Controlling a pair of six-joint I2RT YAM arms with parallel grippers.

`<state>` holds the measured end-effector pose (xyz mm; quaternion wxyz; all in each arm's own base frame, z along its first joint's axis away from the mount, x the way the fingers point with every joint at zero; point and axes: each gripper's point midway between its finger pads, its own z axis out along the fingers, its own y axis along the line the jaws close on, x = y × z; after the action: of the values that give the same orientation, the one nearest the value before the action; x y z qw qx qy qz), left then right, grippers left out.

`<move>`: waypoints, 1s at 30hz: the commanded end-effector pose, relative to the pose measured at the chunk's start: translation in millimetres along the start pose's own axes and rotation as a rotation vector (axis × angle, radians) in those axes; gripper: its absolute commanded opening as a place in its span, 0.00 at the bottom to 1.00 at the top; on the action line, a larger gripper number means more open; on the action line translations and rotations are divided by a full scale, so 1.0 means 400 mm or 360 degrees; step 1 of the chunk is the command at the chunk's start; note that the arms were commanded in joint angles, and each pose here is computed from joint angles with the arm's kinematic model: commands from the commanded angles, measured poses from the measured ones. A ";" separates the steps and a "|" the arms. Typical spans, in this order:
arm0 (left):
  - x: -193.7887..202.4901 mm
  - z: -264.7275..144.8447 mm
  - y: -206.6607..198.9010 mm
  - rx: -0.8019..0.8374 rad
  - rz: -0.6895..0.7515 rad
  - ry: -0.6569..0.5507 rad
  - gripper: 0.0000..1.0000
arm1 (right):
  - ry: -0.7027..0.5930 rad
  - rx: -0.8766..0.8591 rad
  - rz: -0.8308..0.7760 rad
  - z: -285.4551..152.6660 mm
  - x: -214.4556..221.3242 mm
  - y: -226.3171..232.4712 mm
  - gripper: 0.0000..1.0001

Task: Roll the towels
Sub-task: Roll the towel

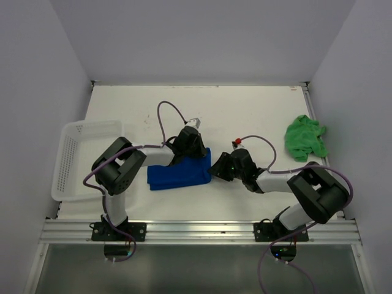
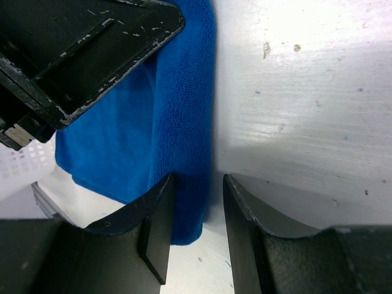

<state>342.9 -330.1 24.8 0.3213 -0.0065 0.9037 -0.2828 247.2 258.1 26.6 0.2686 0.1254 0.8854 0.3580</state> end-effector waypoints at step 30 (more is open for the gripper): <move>-0.104 -0.060 -0.028 0.0047 -0.0004 -0.0106 0.08 | -0.0021 0.0378 -0.0673 -0.042 0.003 -0.038 0.00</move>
<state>341.1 -321.7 31.1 0.3139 -0.0172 0.9063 -0.2824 241.3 262.8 36.8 0.3174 0.0147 0.9069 0.2768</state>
